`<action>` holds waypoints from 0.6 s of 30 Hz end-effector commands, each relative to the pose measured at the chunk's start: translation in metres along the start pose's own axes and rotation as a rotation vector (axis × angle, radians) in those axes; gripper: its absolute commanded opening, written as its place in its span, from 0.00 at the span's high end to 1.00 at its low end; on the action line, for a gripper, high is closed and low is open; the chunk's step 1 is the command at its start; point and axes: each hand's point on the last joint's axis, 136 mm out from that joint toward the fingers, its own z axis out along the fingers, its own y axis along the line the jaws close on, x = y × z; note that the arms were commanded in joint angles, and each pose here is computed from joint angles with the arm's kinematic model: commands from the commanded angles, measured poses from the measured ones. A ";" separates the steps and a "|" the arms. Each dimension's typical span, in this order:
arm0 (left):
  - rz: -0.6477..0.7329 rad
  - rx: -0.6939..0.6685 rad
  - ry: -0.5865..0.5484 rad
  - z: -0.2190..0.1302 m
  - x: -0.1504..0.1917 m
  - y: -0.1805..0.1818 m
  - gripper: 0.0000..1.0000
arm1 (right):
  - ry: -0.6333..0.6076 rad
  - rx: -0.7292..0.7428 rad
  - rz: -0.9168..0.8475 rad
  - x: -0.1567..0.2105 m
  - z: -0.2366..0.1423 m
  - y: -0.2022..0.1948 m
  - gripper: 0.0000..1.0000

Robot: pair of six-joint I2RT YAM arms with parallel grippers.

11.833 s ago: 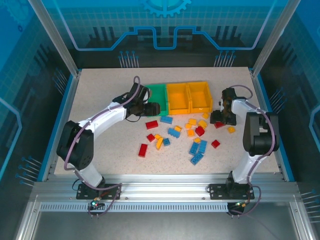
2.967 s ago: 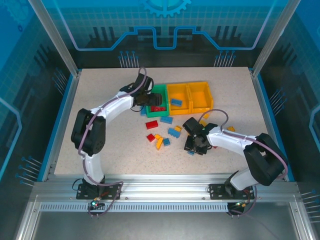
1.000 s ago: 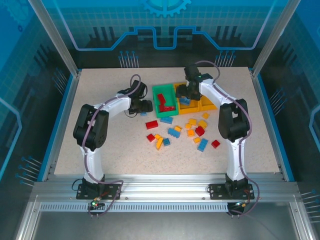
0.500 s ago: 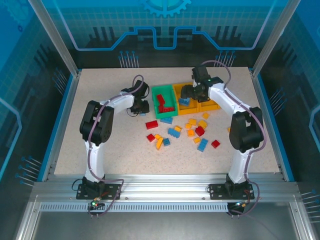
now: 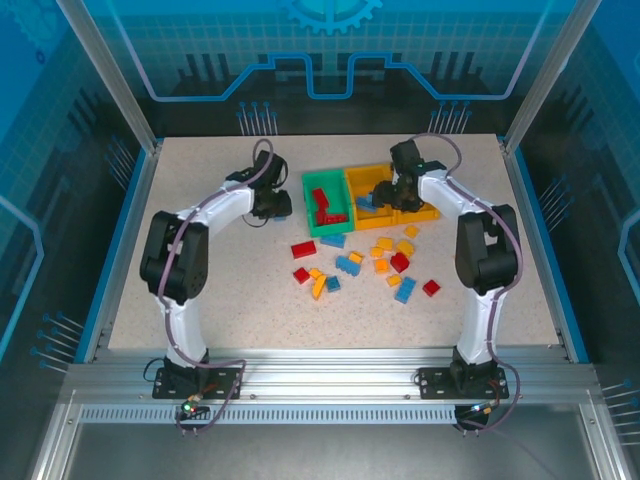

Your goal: Sort the legos into containers by color

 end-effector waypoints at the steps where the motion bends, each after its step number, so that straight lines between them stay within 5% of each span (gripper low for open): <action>1: -0.014 0.104 -0.102 -0.047 -0.022 -0.024 0.70 | 0.016 -0.056 -0.044 0.006 0.004 0.016 0.40; 12: 0.148 0.265 -0.157 -0.075 -0.033 -0.116 0.68 | 0.035 -0.130 -0.124 0.045 0.005 0.069 0.44; 18: 0.184 0.277 -0.123 -0.048 -0.032 -0.150 0.68 | 0.005 -0.161 -0.069 0.048 -0.012 0.085 0.22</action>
